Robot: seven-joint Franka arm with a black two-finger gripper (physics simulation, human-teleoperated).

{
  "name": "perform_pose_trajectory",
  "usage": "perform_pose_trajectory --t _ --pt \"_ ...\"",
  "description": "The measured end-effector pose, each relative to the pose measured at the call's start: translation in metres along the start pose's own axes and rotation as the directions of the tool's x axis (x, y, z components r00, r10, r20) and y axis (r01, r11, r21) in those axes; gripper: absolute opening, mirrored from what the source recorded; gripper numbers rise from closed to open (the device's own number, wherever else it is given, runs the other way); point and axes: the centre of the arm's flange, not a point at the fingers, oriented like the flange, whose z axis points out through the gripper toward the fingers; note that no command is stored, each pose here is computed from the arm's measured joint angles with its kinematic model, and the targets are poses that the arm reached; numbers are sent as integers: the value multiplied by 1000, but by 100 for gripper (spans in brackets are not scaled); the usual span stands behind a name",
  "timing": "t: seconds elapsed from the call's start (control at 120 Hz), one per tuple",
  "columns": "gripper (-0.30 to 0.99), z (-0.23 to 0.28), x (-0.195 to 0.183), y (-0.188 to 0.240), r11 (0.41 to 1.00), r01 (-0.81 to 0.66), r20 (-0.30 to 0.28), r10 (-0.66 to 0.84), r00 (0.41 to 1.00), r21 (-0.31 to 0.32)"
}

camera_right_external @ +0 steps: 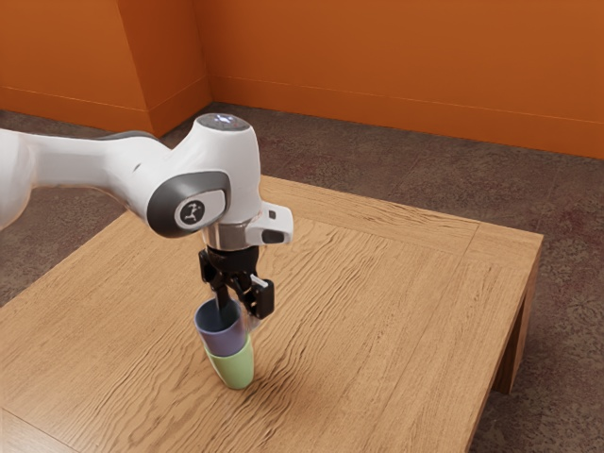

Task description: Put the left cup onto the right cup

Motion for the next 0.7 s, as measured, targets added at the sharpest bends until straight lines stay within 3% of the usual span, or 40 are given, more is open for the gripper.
perform_pose_trajectory --t 0.35,0.7 --pt "67 -90 20 -32 999 49 -79 -50 996 -4" --pt "69 -155 23 -129 992 123 -121 -125 985 -26"
